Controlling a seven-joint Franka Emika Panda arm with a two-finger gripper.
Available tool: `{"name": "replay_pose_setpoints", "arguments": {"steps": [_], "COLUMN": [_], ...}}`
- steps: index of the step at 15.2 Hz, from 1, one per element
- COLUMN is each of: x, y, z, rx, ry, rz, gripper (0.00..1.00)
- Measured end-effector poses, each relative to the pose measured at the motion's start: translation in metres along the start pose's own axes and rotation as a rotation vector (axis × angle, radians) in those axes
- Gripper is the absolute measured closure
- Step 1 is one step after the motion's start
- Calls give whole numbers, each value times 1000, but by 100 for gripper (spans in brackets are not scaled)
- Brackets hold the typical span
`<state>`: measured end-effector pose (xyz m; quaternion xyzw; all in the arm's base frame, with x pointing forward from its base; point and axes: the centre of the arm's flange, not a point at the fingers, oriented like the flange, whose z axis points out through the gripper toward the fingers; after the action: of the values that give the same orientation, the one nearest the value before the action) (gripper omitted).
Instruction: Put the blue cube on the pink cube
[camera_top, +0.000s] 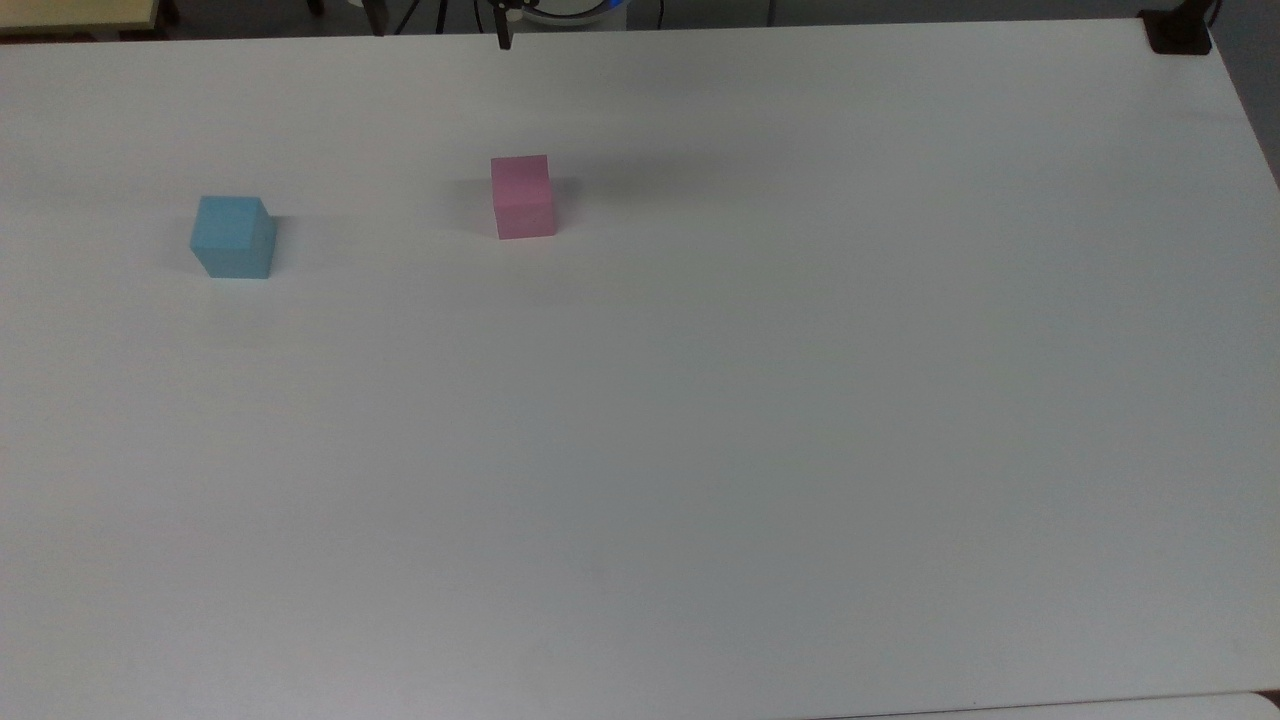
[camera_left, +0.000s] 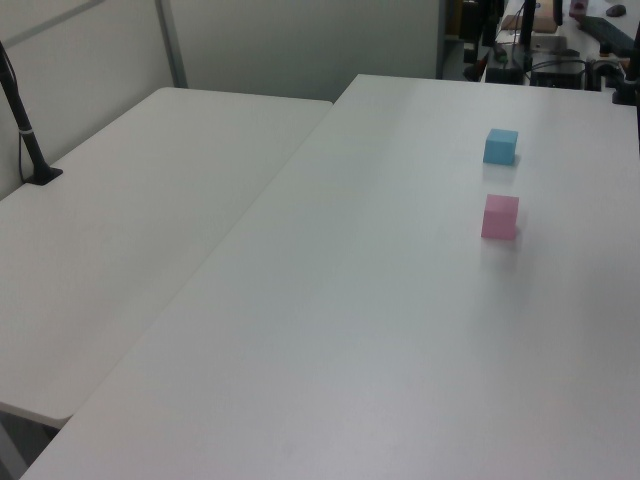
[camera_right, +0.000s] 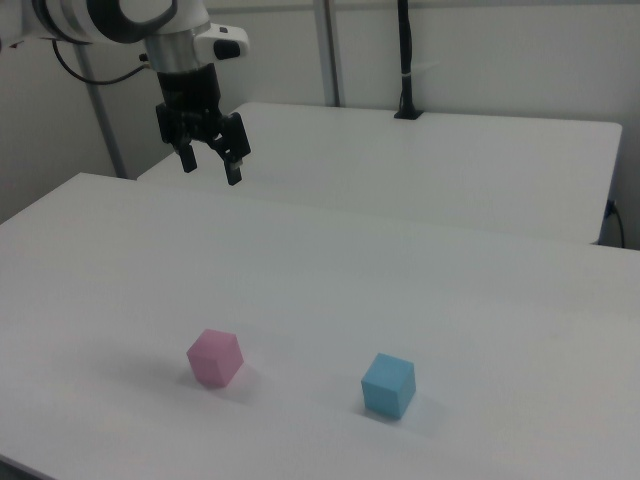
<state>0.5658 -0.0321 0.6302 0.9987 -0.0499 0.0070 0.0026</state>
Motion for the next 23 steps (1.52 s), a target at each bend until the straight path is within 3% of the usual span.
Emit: {"name": "replay_pose_setpoints", "arguments": {"steps": [5,13,18,23], "x": [0,-30,-11,16], "y": [37,221,269,275], "z": [1,17,105,188], "rx": [-55,-44,-38,-51], "ry": [-7,-39,-80,-73], "rz": [10,-75,-98,-125], "gripper": [0,0,0,0]}}
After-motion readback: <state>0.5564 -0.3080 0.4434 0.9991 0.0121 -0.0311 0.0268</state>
